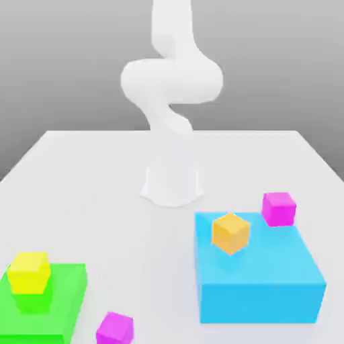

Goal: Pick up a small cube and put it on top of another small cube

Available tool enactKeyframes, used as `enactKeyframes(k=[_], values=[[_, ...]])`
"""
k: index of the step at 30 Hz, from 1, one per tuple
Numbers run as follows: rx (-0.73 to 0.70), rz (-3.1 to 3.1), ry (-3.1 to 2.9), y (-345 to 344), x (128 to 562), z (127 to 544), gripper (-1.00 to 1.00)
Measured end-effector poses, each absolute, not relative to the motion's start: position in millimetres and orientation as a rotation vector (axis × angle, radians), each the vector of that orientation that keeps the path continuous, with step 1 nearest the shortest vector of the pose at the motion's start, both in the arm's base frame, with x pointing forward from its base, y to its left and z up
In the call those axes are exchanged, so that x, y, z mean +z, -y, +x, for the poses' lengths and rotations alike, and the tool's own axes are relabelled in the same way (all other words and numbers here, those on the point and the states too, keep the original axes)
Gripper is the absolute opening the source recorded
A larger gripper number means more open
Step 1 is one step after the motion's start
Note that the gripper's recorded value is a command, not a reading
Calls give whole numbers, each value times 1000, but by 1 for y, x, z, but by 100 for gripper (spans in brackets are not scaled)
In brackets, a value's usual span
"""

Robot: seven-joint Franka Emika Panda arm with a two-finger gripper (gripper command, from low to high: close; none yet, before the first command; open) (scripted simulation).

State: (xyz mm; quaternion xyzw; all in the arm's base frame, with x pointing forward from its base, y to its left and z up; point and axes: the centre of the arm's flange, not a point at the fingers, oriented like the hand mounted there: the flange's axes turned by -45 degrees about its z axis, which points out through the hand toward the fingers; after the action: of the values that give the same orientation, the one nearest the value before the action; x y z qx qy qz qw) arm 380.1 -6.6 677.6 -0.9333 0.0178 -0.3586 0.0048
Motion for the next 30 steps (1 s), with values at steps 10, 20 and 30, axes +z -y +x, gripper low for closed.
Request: enactKeyframes(k=[10, 20, 30], values=[[-721, -3032, -208, 39, 518, 481, 0], [-318, -3089, -380, 76, 335, 514, 0], [-5, -3103, -494, 96, 162, 493, 0]])
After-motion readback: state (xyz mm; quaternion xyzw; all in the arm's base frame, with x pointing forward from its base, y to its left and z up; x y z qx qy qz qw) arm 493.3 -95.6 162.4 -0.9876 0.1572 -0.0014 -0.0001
